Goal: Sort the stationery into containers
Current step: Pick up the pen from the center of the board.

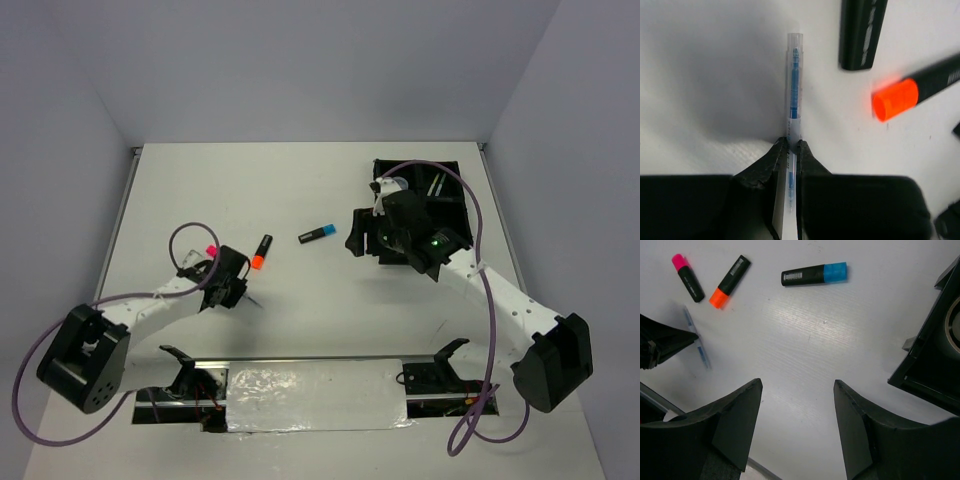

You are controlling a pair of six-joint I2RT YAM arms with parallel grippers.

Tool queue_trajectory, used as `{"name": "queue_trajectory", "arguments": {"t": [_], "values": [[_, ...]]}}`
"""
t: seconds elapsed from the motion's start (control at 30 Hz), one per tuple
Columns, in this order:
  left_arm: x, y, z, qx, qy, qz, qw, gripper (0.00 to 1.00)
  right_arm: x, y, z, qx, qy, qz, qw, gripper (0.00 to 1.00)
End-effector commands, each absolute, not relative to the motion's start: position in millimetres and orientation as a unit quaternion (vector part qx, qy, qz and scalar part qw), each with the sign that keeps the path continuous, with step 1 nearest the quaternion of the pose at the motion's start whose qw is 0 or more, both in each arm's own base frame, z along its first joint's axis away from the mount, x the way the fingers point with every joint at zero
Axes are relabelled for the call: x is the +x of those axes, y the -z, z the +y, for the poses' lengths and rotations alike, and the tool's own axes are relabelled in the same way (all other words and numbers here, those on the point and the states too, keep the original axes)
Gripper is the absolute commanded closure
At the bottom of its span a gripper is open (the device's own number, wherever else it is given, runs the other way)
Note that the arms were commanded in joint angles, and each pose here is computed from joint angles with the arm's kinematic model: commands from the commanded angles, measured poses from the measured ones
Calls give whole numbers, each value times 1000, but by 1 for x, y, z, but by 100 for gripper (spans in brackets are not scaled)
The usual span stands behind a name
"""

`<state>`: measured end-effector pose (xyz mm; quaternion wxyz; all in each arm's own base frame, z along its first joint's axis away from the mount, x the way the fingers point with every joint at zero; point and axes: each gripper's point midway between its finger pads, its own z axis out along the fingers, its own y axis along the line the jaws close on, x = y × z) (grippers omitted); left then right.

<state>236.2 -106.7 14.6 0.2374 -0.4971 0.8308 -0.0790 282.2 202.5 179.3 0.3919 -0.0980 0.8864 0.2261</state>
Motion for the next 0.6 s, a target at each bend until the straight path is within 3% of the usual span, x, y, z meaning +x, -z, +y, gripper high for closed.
{"name": "queue_trajectory", "arguments": {"t": [0.0,0.17,0.27,0.4,0.57], "values": [[172,22,-98,-486,43,858,158,96,281,-200,204,-102,-248,868,417,33],[193,-23,-107,-442,122,857,234,100,268,-205,220,-126,-301,854,406,33],[224,-75,-134,-343,229,854,318,100,245,-211,247,-164,-389,827,372,32],[240,-121,-160,-205,299,845,394,100,236,-220,260,-161,-443,806,358,32],[259,-174,-203,-58,368,813,447,100,243,-249,223,-104,-376,811,435,31]]}}
